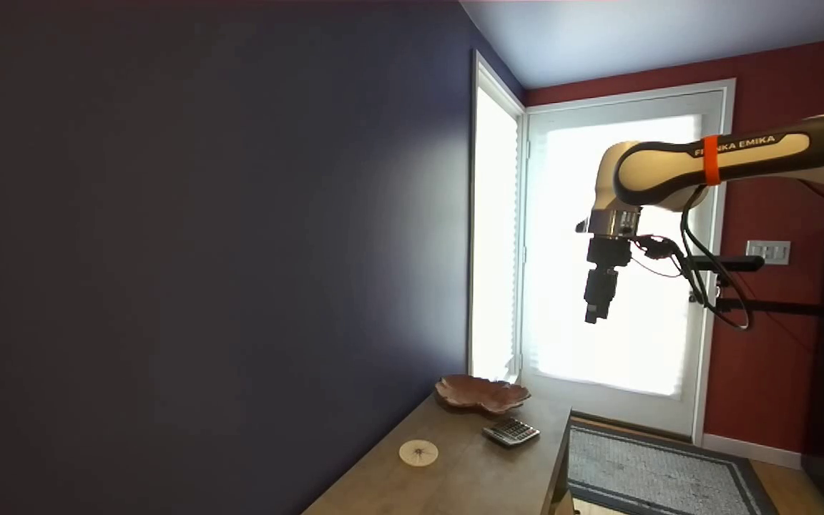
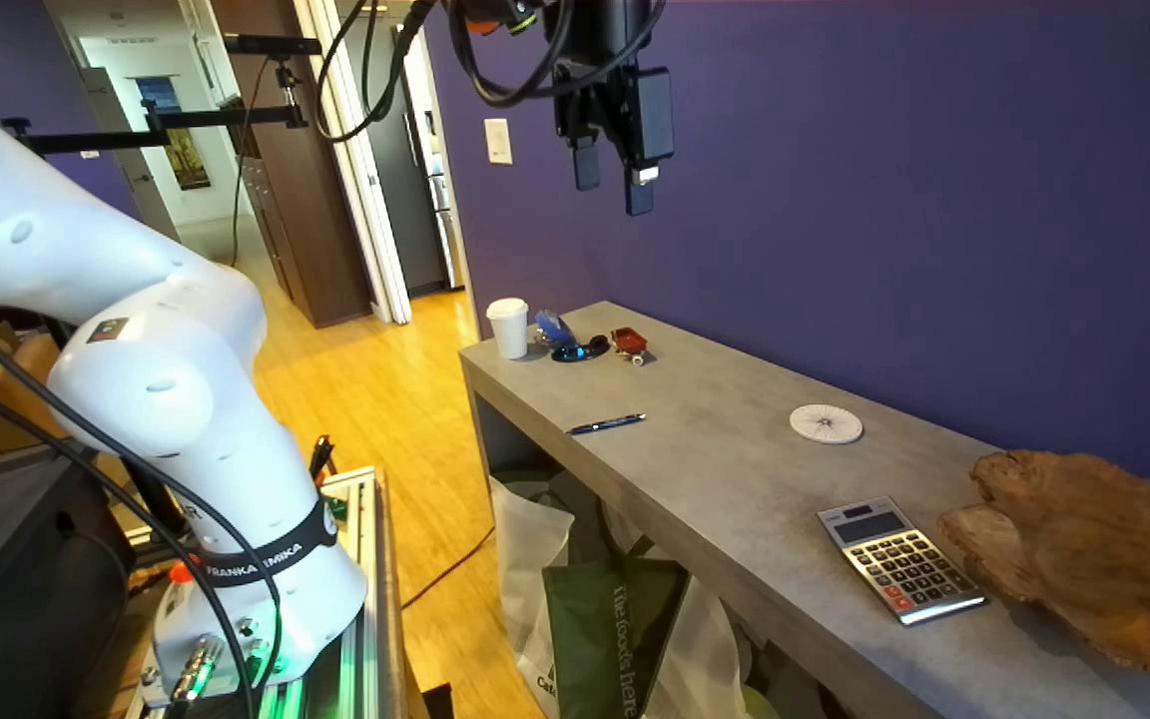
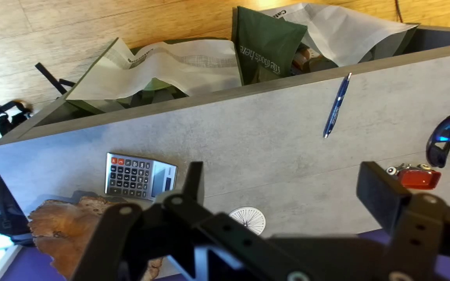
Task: Put the pen on the wooden tray
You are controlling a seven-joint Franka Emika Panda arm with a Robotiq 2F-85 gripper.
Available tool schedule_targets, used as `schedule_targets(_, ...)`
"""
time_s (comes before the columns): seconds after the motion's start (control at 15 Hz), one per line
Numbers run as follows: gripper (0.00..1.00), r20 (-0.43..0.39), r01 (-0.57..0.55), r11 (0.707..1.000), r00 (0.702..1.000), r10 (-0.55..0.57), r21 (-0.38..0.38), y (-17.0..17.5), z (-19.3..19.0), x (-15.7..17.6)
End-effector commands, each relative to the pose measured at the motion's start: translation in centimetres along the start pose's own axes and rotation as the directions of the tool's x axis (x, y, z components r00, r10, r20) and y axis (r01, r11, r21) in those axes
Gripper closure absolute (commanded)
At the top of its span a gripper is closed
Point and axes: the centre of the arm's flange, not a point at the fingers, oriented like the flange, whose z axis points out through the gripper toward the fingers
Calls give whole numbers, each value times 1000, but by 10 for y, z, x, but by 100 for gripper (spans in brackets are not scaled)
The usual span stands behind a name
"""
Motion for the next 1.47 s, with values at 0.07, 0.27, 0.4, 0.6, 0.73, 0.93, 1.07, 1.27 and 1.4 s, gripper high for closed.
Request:
schedule_targets(0.07,0,0,0,1000,1000,0,0,0,0,0)
schedule_targets(0.27,0,-10,-8,1000,1000,9,25,-28,29,14)
schedule_targets(0.4,0,-11,-20,999,1000,20,28,-58,54,23)
schedule_targets(0.6,0,48,-57,998,997,55,21,-107,98,29)
schedule_targets(0.73,0,62,-96,995,993,98,-29,-133,128,28)
schedule_targets(0.93,0,74,-160,983,983,166,-85,-164,170,24)
schedule_targets(1.07,0,75,-214,970,972,224,-113,-180,195,21)
schedule_targets(1.27,0,68,-268,949,957,282,-164,-201,231,20)
schedule_targets(1.4,0,92,-260,947,955,281,-188,-212,255,20)
